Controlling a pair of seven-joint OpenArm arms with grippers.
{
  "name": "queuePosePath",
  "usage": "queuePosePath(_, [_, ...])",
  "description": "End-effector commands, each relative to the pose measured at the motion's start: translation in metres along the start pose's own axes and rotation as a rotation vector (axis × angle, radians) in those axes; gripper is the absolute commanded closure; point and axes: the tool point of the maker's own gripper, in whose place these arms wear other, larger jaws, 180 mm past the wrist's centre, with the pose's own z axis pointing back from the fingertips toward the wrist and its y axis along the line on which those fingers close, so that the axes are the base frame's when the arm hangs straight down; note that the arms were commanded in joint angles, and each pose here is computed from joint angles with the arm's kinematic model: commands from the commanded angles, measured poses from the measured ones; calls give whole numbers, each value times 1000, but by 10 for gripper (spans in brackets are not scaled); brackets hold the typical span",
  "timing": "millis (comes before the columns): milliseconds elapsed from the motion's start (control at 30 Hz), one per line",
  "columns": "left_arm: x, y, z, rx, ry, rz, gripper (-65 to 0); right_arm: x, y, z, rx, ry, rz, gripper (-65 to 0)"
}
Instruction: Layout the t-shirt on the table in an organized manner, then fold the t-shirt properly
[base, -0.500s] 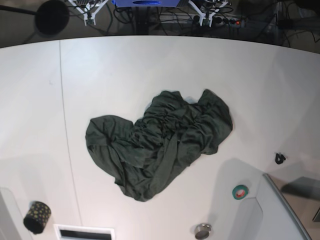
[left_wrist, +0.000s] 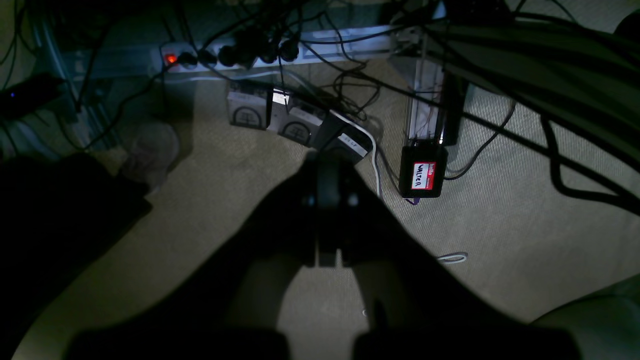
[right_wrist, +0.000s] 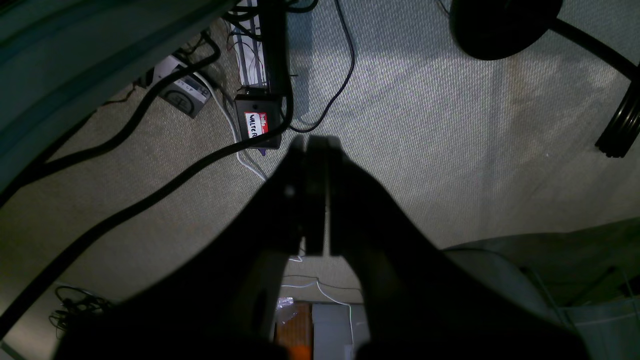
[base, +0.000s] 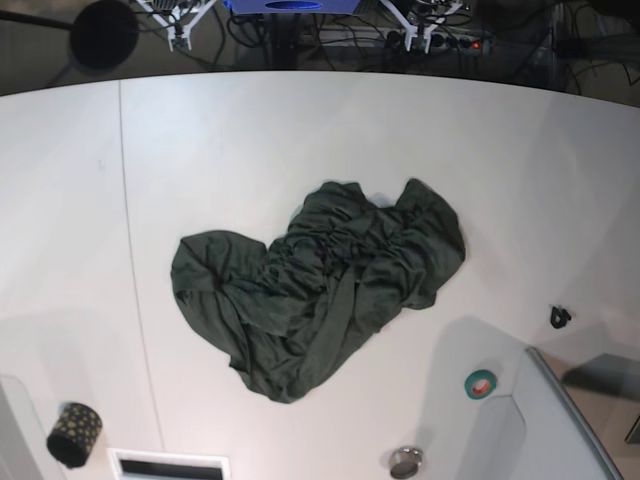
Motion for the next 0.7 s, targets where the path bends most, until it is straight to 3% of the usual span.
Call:
queuePosePath(0, [-2, 2, 1, 6, -3, -2, 0, -4, -1, 0, 3, 4, 3, -6])
queuePosePath(667, [-6, 3, 1, 7, 11, -2, 0, -4, -1, 0, 0, 4, -1, -6])
